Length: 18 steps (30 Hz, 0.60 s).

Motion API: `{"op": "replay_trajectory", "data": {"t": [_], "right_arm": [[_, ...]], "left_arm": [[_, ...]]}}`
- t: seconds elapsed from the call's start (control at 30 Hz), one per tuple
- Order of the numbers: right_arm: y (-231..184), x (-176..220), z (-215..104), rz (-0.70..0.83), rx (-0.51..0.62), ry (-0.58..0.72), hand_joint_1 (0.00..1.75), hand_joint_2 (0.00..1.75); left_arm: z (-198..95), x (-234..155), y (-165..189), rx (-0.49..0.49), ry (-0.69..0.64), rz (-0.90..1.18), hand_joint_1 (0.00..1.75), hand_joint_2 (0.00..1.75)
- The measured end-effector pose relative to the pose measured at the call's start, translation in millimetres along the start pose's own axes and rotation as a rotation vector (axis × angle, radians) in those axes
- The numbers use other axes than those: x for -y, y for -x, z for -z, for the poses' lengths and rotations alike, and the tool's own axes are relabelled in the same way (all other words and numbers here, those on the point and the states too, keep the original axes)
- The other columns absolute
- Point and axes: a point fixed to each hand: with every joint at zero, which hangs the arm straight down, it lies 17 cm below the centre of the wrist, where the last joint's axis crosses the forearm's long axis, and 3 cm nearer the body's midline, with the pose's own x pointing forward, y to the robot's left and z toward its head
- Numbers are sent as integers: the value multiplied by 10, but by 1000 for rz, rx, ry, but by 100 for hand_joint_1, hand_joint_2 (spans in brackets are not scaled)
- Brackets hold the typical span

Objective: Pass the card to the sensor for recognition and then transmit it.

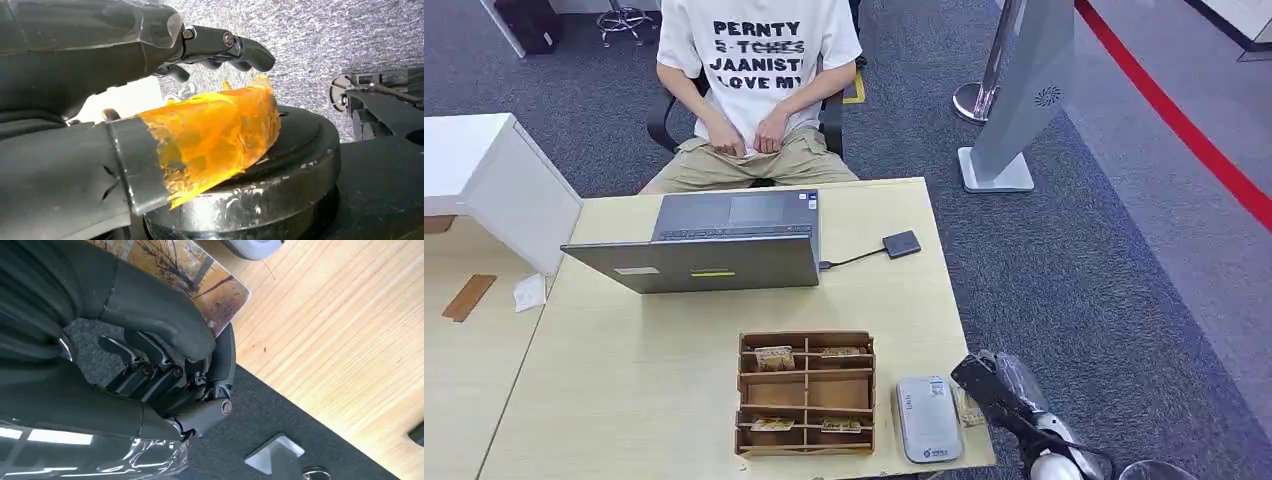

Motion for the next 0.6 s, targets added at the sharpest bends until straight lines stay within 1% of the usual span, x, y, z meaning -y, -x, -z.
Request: {"op": "replay_trajectory", "data": {"t": [0.3, 0.6], "right_arm": [[-3, -12, -3, 26, 6, -6, 175, 175], [-35, 95, 10, 46, 21, 21, 175, 175]], "left_arm": [[0, -3, 2, 0, -1, 5, 0, 0], [0, -3, 2, -1, -1, 6, 0, 0]]}}
